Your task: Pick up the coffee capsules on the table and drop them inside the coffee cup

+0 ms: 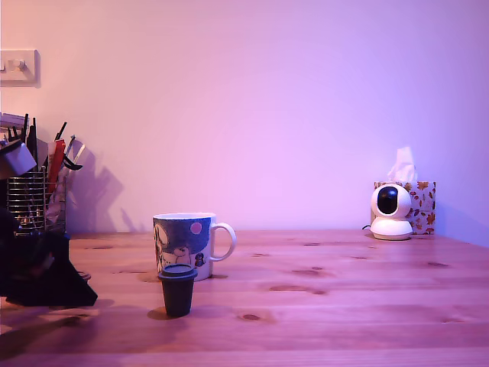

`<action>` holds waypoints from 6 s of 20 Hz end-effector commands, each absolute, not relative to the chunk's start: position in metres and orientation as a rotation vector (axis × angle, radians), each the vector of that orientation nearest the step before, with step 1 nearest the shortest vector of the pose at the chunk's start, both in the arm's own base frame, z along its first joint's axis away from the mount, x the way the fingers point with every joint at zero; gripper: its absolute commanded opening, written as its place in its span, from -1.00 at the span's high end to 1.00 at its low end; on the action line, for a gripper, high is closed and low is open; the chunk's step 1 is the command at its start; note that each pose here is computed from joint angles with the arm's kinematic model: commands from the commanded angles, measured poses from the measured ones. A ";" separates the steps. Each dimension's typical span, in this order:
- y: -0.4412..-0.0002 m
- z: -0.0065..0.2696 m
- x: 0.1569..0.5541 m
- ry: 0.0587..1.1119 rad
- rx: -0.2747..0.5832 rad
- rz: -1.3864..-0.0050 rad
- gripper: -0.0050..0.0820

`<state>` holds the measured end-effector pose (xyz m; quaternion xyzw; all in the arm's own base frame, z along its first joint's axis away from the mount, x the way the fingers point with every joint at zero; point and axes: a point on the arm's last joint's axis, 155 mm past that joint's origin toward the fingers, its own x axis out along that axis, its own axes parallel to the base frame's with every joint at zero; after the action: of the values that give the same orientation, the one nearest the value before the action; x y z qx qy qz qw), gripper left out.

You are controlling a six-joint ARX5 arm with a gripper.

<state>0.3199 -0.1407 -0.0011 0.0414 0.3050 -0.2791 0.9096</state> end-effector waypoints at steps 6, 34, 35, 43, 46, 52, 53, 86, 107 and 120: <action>-0.142 -0.020 0.322 0.636 0.086 -0.575 -0.59; -0.144 -0.022 0.326 0.612 0.075 -0.577 0.40; -0.144 -0.017 0.328 0.605 0.057 -0.573 0.40; -0.149 0.023 0.327 0.548 0.027 -0.593 0.40; -0.147 0.033 0.320 0.559 0.027 -0.593 0.40; -0.145 0.058 0.313 0.547 0.028 -0.594 0.40; -0.146 0.063 0.313 0.546 0.028 -0.594 0.40; -0.201 0.166 0.387 0.533 0.050 -0.674 0.40; -0.242 0.090 0.432 0.799 0.083 -0.710 0.40; -0.245 0.093 0.430 0.796 0.122 -0.734 -0.60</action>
<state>0.4264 -0.2423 0.0939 0.0538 0.3813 -0.3459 0.8556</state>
